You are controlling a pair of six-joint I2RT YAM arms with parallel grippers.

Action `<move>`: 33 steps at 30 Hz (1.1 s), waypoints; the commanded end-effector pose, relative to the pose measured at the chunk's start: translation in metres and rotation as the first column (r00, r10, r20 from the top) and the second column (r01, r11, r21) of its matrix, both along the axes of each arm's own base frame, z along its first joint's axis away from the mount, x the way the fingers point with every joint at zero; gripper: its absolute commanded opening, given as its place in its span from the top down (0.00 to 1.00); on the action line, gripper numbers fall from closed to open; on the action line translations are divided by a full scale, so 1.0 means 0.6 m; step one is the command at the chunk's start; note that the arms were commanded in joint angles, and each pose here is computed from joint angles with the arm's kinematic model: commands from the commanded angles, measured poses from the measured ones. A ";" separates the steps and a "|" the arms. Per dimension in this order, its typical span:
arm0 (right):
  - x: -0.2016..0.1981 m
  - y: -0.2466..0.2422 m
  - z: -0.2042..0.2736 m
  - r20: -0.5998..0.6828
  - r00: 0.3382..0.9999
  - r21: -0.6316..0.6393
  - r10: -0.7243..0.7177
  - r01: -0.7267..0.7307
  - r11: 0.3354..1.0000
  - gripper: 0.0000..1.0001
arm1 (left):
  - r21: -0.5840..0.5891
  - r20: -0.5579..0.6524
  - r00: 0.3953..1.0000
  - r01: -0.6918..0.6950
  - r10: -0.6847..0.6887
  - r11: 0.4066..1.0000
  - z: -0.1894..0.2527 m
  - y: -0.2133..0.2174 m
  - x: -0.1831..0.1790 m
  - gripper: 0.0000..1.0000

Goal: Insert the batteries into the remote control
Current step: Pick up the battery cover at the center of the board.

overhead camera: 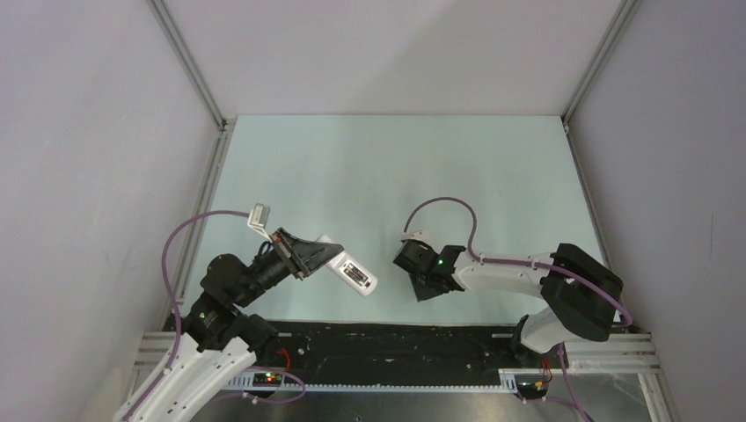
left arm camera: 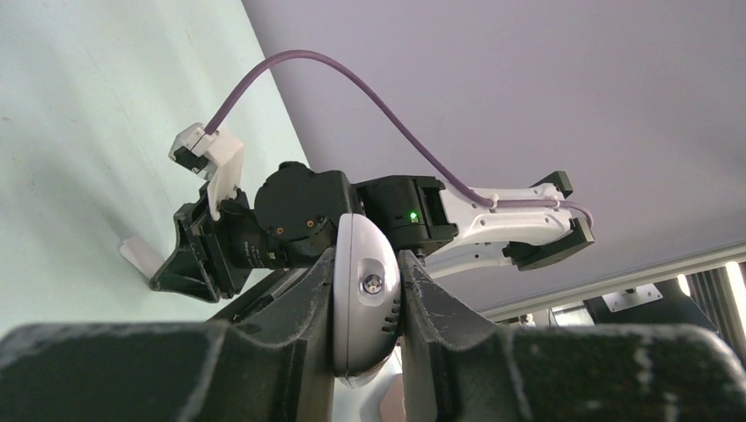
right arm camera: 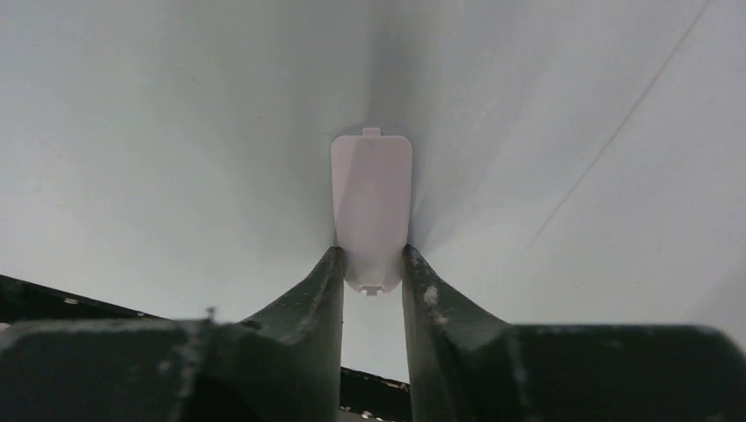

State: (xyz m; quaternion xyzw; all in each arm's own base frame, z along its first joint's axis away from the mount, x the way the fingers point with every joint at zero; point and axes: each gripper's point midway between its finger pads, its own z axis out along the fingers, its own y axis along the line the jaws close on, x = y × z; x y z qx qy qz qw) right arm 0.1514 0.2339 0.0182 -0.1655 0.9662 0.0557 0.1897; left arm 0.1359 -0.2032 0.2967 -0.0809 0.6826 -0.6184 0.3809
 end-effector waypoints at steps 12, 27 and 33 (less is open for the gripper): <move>-0.010 0.006 -0.020 -0.001 1.000 -0.030 0.003 -0.003 1.000 0.45 | -0.028 0.028 1.000 -0.006 0.007 1.000 0.023 0.003 0.000 0.99; -0.006 -0.003 -0.022 0.026 1.000 -0.102 -0.011 0.014 0.995 0.65 | -0.031 0.029 1.000 -0.005 0.006 1.000 0.022 0.003 -0.002 0.99; 0.001 -0.001 -0.004 0.055 0.998 -0.074 -0.023 0.028 0.997 0.67 | -0.035 0.033 0.999 -0.008 0.009 0.999 0.024 0.005 -0.003 0.99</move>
